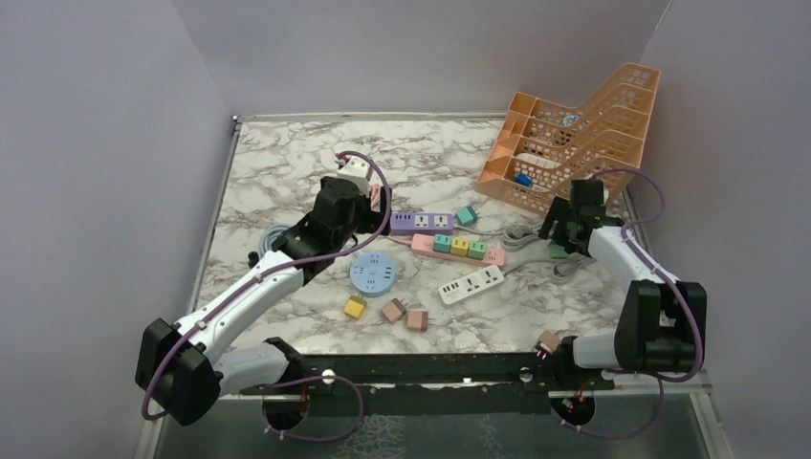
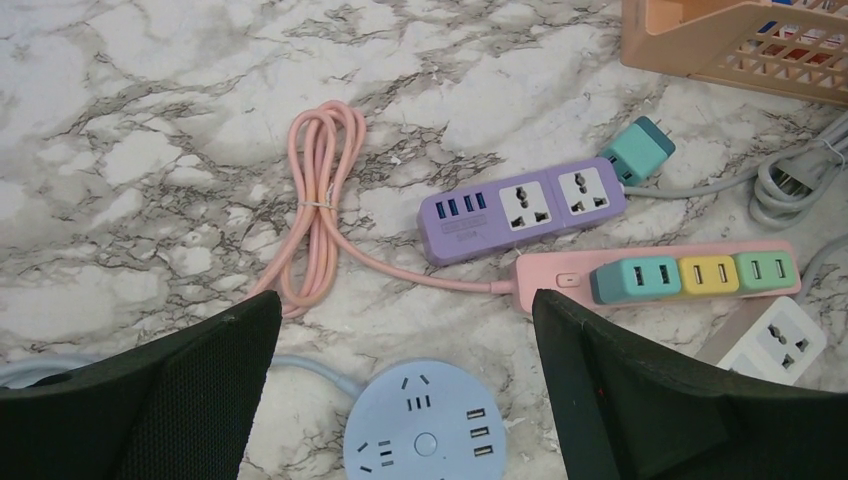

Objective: Insert the plug

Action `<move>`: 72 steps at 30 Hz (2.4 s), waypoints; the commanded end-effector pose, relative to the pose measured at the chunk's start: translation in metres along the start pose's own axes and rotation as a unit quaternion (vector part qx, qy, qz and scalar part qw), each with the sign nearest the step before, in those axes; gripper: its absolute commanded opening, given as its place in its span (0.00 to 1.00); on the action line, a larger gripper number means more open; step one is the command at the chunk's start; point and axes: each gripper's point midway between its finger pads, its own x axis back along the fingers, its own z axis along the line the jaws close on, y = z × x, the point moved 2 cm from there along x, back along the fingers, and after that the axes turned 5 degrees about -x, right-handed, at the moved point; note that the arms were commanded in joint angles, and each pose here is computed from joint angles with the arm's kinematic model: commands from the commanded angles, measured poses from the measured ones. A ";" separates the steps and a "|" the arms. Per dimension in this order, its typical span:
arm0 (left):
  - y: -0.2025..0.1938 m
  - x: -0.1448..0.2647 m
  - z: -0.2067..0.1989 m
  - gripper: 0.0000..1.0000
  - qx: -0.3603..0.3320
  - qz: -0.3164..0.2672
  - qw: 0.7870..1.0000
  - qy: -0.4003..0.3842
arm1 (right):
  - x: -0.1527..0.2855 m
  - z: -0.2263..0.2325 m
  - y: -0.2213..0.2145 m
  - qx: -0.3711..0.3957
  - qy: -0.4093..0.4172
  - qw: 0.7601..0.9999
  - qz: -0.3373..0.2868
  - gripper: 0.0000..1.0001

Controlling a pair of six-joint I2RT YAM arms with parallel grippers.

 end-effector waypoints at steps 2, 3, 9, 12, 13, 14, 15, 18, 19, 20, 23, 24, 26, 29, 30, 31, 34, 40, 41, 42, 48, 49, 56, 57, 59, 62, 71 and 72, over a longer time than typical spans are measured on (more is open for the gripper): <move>0.014 -0.001 0.003 0.99 -0.004 -0.022 1.000 0.021 | -0.011 0.006 -0.003 -0.007 0.035 0.999 -0.004 0.70; 0.015 -0.001 0.004 0.99 -0.004 -0.023 0.999 0.023 | -0.013 0.004 -0.005 -0.007 0.026 1.000 0.000 0.69; 0.014 -0.003 0.002 0.99 -0.003 -0.020 1.000 0.020 | -0.023 -0.005 -0.016 -0.007 -0.003 1.000 0.020 0.68; 0.014 -0.003 0.001 0.99 -0.001 -0.020 1.000 0.018 | -0.025 -0.008 -0.020 -0.002 -0.011 1.000 0.028 0.63; 0.014 -0.003 0.001 0.99 -0.001 -0.020 1.000 0.018 | -0.025 -0.010 -0.020 0.000 -0.017 0.999 0.030 0.58; 0.015 -0.003 0.000 0.99 -0.002 -0.021 1.000 0.016 | -0.025 -0.014 -0.020 0.006 -0.029 0.999 0.031 0.52; 0.015 -0.003 0.000 0.99 -0.001 -0.022 1.000 0.015 | -0.025 -0.015 -0.018 0.006 -0.036 0.999 0.031 0.48; 0.015 -0.004 -0.005 0.99 -0.002 -0.023 1.000 0.004 | -0.026 -0.014 -0.013 0.015 -0.036 0.999 0.027 0.42; 0.015 -0.004 -0.006 0.99 -0.001 -0.023 1.000 0.000 | -0.026 -0.013 -0.013 0.018 -0.032 0.999 0.029 0.41; 0.015 -0.004 -0.007 0.99 0.001 -0.023 1.000 -0.003 | -0.027 -0.012 -0.014 0.019 -0.029 0.999 0.033 0.40; 0.017 -0.005 -0.012 0.99 0.006 -0.021 1.000 -0.016 | -0.027 -0.007 -0.015 0.022 -0.016 0.999 0.040 0.36; 0.017 -0.005 -0.014 0.99 0.008 -0.021 1.000 -0.022 | -0.025 -0.004 -0.014 0.024 -0.010 0.999 0.039 0.35; 0.018 -0.006 -0.018 0.99 0.010 -0.021 0.999 -0.033 | -0.019 0.002 -0.010 0.028 0.005 0.999 0.032 0.35; 0.020 -0.008 -0.027 0.99 0.018 -0.019 0.998 -0.054 | -0.004 0.018 -0.003 0.040 0.049 0.998 0.013 0.35; 0.022 -0.009 -0.031 0.99 0.022 -0.018 0.998 -0.063 | 0.003 0.026 -0.001 0.047 0.069 0.997 0.006 0.35; 0.023 -0.010 -0.035 0.99 0.029 -0.016 0.997 -0.074 | 0.010 0.034 0.001 0.055 0.090 0.994 -0.002 0.35; 0.032 -0.010 -0.052 0.99 0.062 -0.016 0.991 -0.116 | 0.032 0.065 0.004 0.093 0.172 0.980 -0.027 0.35; 0.050 -0.003 -0.093 0.98 0.104 -0.010 0.967 -0.230 | 0.088 0.129 0.002 0.187 0.374 0.904 -0.089 0.34; 0.051 -0.002 -0.097 0.98 0.108 -0.009 0.964 -0.242 | 0.096 0.137 -0.001 0.207 0.400 0.888 -0.096 0.33; 0.051 -0.001 -0.101 0.98 0.111 -0.006 0.961 -0.255 | 0.106 0.145 -0.004 0.225 0.423 0.871 -0.106 0.33; 0.058 0.002 -0.119 0.97 0.097 -0.009 0.944 -0.316 | 0.142 0.177 -0.027 0.321 0.519 0.778 -0.149 0.32; 0.058 0.002 -0.123 0.97 0.094 -0.007 0.941 -0.325 | 0.146 0.181 -0.030 0.332 0.529 0.766 -0.155 0.32; 0.049 -0.003 -0.141 0.95 0.090 0.022 0.920 -0.381 | 0.174 0.196 -0.038 0.403 0.571 0.681 -0.218 0.29; 0.048 -0.004 -0.142 0.94 0.092 0.027 0.919 -0.383 | 0.177 0.197 -0.037 0.408 0.574 0.673 -0.226 0.30; 0.047 -0.005 -0.145 0.93 0.092 0.032 0.915 -0.391 | 0.181 0.199 -0.037 0.417 0.578 0.660 -0.237 0.30; 0.047 -0.003 -0.153 0.89 0.088 0.032 0.907 -0.410 | 0.184 0.200 -0.038 0.430 0.578 0.648 -0.246 0.30; 0.043 -0.006 -0.180 0.71 0.067 0.056 0.892 -0.444 | 0.188 0.207 -0.042 0.455 0.574 0.624 -0.272 0.30; 0.042 -0.009 -0.181 0.66 0.069 0.060 0.892 -0.442 | 0.189 0.207 -0.041 0.456 0.573 0.623 -0.276 0.30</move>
